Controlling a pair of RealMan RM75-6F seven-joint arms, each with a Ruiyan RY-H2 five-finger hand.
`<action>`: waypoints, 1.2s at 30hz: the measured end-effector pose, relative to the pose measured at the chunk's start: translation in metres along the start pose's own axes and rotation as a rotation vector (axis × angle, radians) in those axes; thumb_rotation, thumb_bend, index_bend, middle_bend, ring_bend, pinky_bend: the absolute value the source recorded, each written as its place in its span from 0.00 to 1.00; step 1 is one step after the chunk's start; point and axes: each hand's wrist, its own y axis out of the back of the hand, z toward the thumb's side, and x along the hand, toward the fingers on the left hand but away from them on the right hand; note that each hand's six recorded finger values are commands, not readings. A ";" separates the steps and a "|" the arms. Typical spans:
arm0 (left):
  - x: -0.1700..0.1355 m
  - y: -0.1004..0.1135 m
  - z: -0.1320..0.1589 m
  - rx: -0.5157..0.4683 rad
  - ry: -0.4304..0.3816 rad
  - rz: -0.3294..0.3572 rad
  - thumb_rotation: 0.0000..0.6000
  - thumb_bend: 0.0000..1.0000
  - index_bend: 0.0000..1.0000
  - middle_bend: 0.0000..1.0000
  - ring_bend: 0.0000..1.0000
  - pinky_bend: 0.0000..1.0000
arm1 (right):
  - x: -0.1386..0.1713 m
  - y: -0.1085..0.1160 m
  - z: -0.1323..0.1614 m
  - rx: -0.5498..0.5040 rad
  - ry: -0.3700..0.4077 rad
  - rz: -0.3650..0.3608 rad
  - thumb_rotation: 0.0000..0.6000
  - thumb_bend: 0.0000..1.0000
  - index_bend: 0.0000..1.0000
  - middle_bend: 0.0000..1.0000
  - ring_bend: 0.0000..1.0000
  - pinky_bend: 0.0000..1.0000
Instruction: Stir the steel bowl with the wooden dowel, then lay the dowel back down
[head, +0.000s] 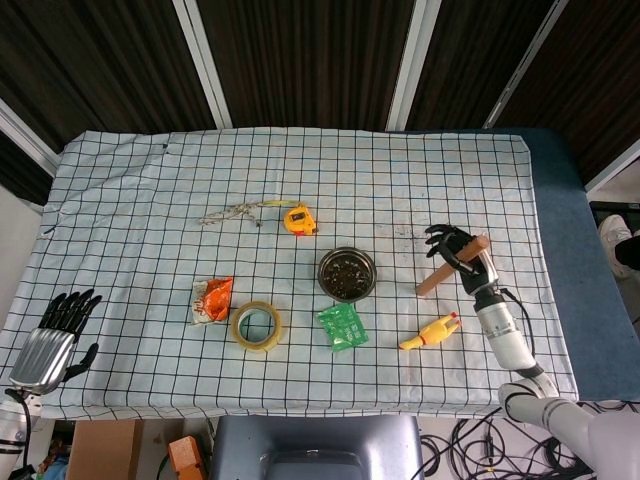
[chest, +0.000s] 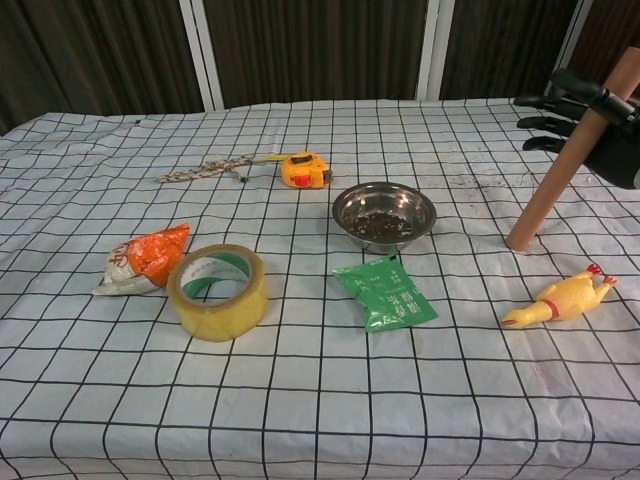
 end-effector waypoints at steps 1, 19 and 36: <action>0.000 0.000 0.000 0.000 0.001 0.000 1.00 0.42 0.00 0.03 0.03 0.02 | -0.001 0.000 0.000 -0.005 0.000 -0.006 0.90 0.17 0.70 0.46 0.49 0.59; -0.002 0.001 -0.001 0.011 0.001 0.002 1.00 0.42 0.00 0.03 0.03 0.02 | -0.011 -0.005 -0.002 -0.018 -0.002 -0.067 1.00 0.55 1.00 0.84 0.96 1.00; -0.001 0.003 -0.003 0.014 0.003 0.013 1.00 0.42 0.00 0.03 0.04 0.02 | -0.026 -0.064 0.026 -0.036 0.112 0.093 1.00 0.67 1.00 1.00 1.00 1.00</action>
